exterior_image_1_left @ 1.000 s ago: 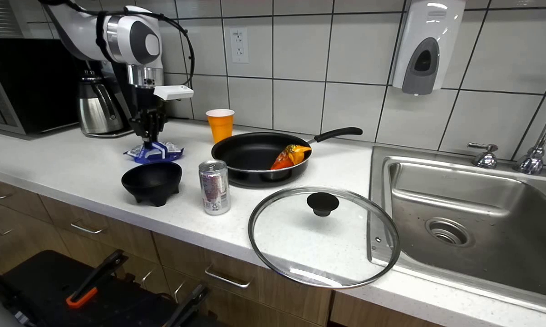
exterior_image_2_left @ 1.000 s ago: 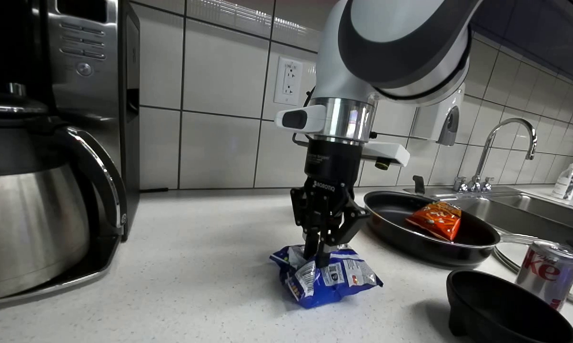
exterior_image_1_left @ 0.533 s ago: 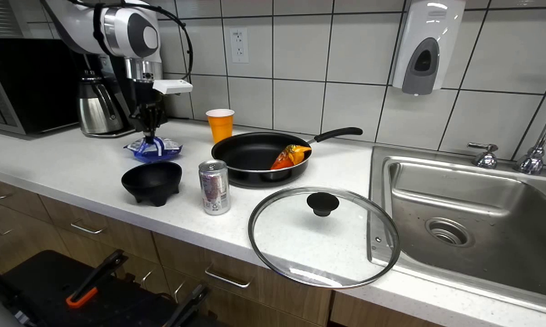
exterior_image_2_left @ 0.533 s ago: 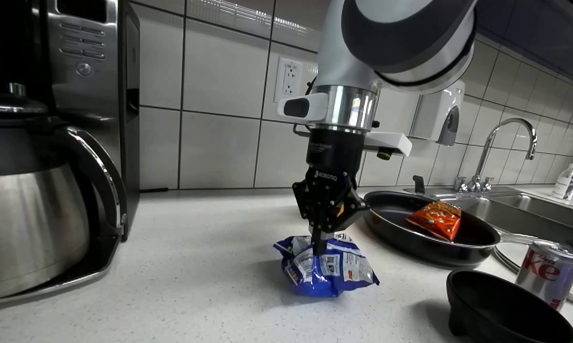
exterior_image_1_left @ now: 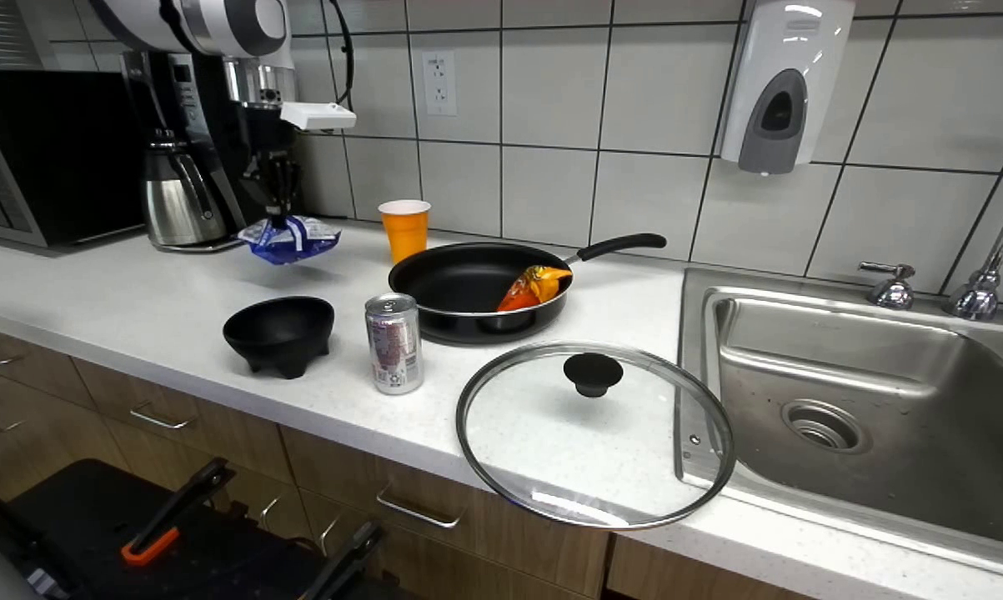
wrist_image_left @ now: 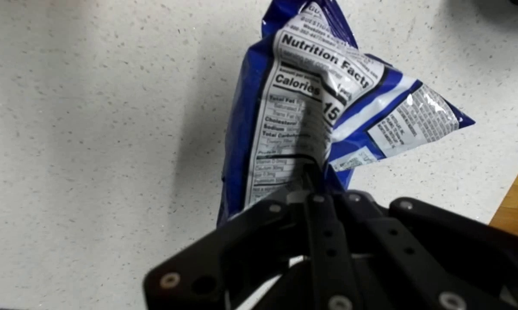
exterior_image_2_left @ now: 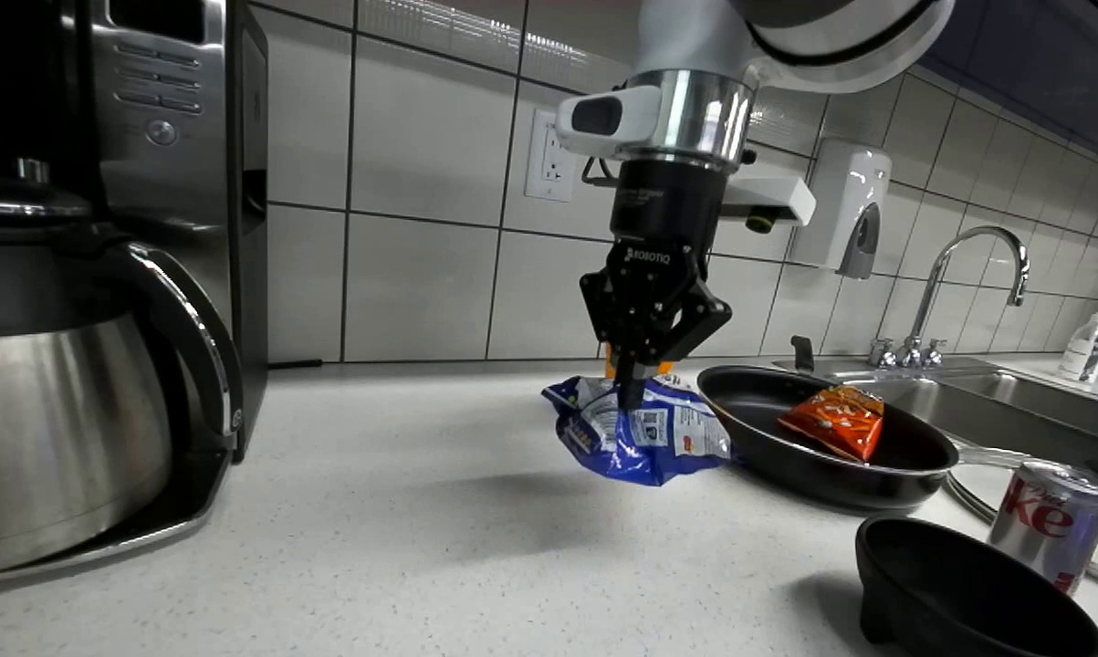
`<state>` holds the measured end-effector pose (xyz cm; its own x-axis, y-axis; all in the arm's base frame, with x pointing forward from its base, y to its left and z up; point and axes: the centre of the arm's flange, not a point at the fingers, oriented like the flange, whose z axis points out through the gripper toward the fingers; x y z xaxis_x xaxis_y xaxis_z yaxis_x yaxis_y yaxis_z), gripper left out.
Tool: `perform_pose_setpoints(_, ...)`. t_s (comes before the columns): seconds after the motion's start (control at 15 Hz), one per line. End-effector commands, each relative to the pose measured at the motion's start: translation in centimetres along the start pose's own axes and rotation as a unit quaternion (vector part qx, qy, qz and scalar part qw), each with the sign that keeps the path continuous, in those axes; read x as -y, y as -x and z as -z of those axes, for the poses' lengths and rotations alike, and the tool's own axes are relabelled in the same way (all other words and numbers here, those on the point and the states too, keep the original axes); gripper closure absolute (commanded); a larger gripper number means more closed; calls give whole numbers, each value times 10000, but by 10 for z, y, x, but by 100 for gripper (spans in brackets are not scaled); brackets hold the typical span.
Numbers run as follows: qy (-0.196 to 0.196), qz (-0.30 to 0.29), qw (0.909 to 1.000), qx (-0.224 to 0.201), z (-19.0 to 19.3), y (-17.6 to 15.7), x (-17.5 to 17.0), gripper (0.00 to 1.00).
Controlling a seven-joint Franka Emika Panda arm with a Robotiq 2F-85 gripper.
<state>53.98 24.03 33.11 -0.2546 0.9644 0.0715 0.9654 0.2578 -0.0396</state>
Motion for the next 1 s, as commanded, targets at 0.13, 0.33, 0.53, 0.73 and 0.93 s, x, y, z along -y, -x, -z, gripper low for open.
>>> perform_pose_setpoints(0.13,80,-326,9994,-77,40,40,10,100)
perform_pose_setpoints(0.33,162,-760,9969,-123,50,74,12,100)
perform_pose_setpoints(0.53,196,-1114,9935,-92,54,113,15,100)
perform_pose_setpoints(0.73,139,-1301,9914,46,57,144,19,100)
perform_pose_setpoints(0.93,54,-1319,9909,249,51,164,21,100)
